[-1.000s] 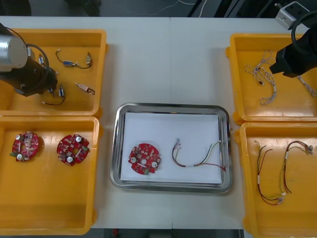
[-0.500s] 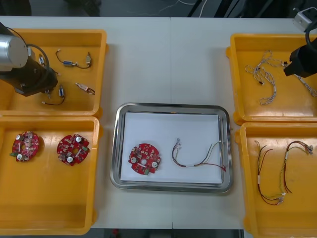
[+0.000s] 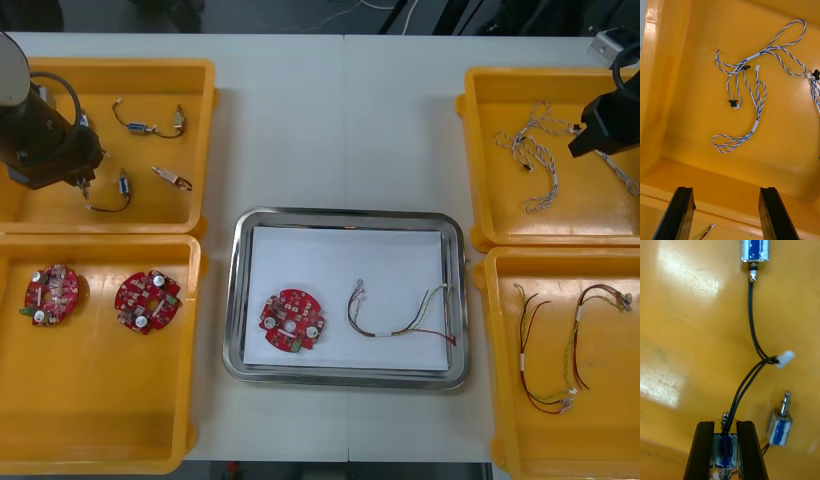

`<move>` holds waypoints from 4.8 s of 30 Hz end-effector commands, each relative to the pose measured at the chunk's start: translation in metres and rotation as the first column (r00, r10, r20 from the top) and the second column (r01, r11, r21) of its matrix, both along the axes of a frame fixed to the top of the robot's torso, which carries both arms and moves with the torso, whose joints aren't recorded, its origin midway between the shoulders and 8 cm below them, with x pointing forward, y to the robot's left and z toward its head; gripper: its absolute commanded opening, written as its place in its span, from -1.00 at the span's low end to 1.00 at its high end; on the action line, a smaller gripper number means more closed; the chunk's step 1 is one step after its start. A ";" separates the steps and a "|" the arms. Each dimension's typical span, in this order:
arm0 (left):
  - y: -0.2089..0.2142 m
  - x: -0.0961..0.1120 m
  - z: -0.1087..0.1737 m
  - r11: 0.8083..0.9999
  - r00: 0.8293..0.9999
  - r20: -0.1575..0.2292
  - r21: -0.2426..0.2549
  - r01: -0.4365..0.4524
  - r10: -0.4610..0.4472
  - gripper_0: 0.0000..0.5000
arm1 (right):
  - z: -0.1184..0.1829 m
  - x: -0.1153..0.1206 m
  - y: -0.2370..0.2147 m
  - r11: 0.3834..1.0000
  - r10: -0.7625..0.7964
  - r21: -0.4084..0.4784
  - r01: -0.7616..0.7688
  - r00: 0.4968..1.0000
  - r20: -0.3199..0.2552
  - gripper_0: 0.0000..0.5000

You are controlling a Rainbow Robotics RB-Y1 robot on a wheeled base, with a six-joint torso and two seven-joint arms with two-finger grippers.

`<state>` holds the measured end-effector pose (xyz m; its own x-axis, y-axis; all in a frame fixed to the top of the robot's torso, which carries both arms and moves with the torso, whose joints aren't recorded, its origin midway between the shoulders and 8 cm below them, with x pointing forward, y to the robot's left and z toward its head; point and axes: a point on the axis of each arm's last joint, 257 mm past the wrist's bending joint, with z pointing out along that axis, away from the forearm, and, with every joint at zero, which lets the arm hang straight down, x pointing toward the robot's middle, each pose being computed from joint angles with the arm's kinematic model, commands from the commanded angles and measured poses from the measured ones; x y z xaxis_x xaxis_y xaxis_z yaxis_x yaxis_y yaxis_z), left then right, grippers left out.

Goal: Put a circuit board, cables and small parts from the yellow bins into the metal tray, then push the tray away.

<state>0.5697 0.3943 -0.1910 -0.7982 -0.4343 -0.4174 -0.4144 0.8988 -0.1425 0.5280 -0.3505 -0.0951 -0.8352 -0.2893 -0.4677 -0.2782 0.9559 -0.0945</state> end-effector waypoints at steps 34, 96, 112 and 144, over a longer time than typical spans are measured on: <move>-0.035 -0.055 0.110 0.968 0.973 0.016 0.104 0.227 -0.229 -1.00 | -0.020 0.074 -0.036 0.957 -0.279 0.092 0.274 0.959 0.050 1.00; 0.014 0.002 0.033 0.950 0.963 0.050 0.181 0.253 -0.266 -1.00 | -0.128 0.081 -0.025 0.924 -0.355 0.151 0.350 0.935 0.002 0.84; 0.016 0.001 0.032 0.947 0.961 0.044 0.188 0.261 -0.274 0.71 | -0.125 0.077 -0.019 0.927 -0.333 0.182 0.327 0.943 0.003 -1.00; 0.013 -0.011 0.096 0.992 0.990 0.078 0.058 0.111 -0.116 1.00 | -0.037 0.059 -0.024 0.952 -0.279 0.151 0.267 0.959 0.059 -1.00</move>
<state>0.5461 0.3955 -0.1480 -0.8752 -0.2261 -0.4277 -0.2146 0.9738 -0.0757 0.5883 -0.3487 -0.1623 -0.8592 0.0054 -0.5117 -0.0296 0.9977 0.0602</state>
